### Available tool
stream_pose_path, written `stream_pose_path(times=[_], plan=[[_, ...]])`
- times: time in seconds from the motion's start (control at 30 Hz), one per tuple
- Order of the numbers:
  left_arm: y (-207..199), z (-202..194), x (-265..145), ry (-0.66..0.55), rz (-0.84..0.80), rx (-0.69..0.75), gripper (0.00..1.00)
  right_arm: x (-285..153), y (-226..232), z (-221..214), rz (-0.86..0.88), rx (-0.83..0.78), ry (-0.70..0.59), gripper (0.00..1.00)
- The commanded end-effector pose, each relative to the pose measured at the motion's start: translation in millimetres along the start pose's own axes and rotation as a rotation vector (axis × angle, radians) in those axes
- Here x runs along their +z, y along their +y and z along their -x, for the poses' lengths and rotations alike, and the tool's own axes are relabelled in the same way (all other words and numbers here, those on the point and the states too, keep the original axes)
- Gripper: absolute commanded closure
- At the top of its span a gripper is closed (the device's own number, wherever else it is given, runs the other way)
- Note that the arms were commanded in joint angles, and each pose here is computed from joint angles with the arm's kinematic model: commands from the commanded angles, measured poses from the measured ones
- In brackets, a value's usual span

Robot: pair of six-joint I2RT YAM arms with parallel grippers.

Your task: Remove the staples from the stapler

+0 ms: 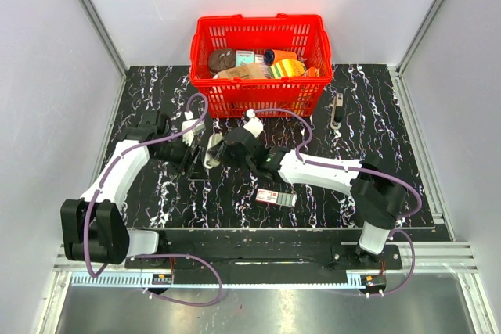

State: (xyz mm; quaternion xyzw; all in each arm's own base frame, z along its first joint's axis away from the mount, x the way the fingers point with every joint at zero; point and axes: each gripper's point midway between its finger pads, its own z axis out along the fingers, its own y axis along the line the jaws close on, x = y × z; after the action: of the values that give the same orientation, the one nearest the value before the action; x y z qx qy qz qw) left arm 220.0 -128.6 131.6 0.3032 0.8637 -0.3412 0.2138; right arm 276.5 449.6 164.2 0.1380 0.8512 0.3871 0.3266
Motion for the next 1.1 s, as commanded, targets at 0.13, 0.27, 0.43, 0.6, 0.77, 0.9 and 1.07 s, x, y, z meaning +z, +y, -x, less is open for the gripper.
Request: stream_pose_path(times=[0.13, 0.27, 0.43, 0.6, 0.77, 0.9, 1.07], plan=[[-3, 18, 0, -0.057, -0.041, 0.086, 0.29, -13, 41, 10, 0.152, 0.105, 0.0, 1.0], [3, 19, 4, -0.059, -0.031, 0.091, 0.32, -12, 41, 5, 0.155, 0.116, 0.02, 1.0], [11, 20, 7, -0.057, -0.017, 0.104, 0.74, -11, 40, 1, 0.158, 0.119, 0.037, 1.0], [13, 24, 8, -0.072, -0.02, 0.1, 0.79, -6, 32, -13, 0.148, 0.131, 0.085, 1.0], [17, 26, 7, -0.08, 0.005, 0.118, 0.98, -7, 23, -18, 0.134, 0.123, 0.096, 1.0], [26, 23, 6, -0.06, 0.047, 0.139, 1.0, -10, 17, -23, 0.124, 0.081, 0.122, 1.0], [42, 21, 6, -0.043, 0.121, 0.172, 1.0, -16, 3, -35, 0.115, 0.026, 0.171, 1.0]])
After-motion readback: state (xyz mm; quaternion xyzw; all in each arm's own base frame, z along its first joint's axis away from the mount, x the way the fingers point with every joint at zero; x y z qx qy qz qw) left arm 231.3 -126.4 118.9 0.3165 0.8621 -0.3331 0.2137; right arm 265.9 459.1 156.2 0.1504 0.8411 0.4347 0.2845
